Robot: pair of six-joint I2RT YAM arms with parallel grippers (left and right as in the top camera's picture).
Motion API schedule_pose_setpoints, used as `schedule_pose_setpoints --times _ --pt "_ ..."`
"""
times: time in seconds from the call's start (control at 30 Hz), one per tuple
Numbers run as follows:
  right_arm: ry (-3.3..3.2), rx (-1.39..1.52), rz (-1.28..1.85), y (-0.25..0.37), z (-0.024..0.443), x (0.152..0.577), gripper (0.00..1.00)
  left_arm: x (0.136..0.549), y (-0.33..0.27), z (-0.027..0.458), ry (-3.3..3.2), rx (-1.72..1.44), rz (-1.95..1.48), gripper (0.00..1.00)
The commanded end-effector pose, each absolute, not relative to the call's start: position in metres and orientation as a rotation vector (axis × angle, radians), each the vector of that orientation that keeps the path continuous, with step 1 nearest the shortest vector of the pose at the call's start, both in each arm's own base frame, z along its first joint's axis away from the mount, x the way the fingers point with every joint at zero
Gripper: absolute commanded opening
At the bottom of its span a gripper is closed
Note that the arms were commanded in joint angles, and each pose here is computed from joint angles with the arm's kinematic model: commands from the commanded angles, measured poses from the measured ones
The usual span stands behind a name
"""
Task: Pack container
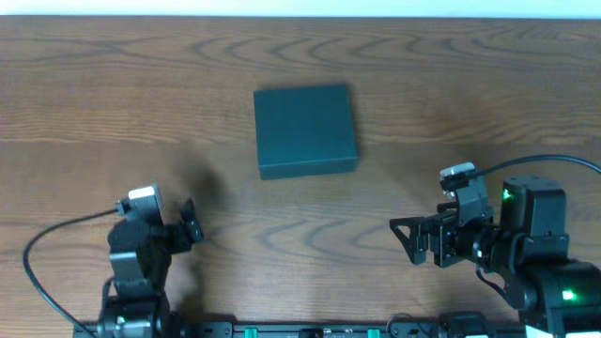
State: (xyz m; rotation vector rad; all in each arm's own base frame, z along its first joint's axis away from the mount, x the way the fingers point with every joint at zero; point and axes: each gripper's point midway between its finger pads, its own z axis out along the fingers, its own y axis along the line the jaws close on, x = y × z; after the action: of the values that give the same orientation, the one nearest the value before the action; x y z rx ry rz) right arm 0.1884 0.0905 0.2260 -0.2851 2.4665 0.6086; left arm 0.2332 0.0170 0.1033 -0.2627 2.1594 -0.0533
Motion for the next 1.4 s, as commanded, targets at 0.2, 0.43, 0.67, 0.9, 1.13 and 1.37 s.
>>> schedule_pose_setpoints --times 0.2,0.43,0.67,0.9,1.13,1.37 --pt "2.462 -0.304 0.62 0.093 0.227 0.187 0.99 0.223 0.018 0.082 2.072 -0.252 -0.047 0.96" --pt "2.462 -0.304 0.62 0.093 0.226 0.187 0.99 0.225 0.018 0.095 2.001 -0.243 -0.049 0.96" --pt "2.462 -0.304 0.62 0.093 0.227 0.187 0.99 0.226 0.017 0.114 1.911 -0.224 -0.062 0.96" --pt "2.462 -0.304 0.62 0.093 0.227 0.187 0.99 0.226 0.016 0.119 1.888 -0.219 -0.064 0.96" --pt "2.462 -0.304 0.62 0.093 0.226 0.187 0.99 0.226 0.016 0.119 1.889 -0.219 -0.064 0.96" --pt "2.462 -0.304 0.62 0.093 0.227 0.187 0.99 0.226 0.016 0.119 1.889 -0.219 -0.064 0.96"
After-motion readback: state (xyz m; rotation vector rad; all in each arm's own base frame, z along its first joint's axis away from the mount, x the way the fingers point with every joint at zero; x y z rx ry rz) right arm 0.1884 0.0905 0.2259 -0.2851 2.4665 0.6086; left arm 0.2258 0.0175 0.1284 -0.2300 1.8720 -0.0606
